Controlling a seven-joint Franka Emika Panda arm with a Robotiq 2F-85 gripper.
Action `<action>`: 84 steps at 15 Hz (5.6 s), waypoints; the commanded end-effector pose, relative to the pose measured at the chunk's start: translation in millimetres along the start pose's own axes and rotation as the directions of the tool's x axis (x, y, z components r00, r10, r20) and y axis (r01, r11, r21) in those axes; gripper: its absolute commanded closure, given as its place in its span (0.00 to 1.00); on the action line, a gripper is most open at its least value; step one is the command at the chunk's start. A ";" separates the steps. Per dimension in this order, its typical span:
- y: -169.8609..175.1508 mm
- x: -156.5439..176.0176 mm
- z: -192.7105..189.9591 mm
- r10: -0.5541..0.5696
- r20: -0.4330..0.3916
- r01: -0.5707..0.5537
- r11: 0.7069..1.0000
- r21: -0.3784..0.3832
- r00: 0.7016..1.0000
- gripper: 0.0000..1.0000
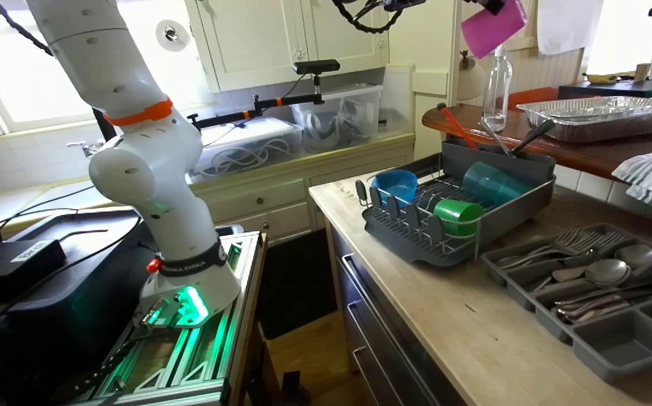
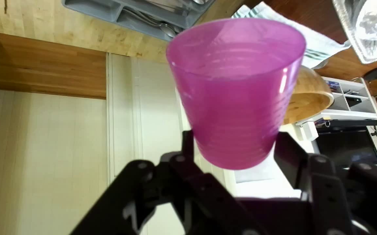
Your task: Place the pink cup on the dish rack
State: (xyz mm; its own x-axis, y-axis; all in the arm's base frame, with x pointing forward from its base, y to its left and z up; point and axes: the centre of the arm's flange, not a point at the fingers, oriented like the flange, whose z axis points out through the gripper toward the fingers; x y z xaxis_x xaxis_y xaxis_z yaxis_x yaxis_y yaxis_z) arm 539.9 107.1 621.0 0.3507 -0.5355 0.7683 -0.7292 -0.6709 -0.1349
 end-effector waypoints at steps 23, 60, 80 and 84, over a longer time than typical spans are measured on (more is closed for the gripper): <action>-32.7 -235.6 -20.4 -0.052 -0.366 0.002 0.991 -0.135 0.929 0.62; -103.4 -334.2 28.4 0.070 -0.331 -0.158 0.955 -0.249 0.941 0.62; -151.1 -376.6 104.0 0.003 -0.351 -0.128 0.934 -0.333 0.936 0.62; -135.2 -370.5 85.8 -0.014 -0.333 -0.101 0.940 -0.325 0.943 0.12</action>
State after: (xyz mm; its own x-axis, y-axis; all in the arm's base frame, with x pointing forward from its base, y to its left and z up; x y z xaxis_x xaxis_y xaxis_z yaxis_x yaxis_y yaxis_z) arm 572.1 351.6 290.3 0.1330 -0.3443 0.9294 -0.9162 -0.4004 -0.0172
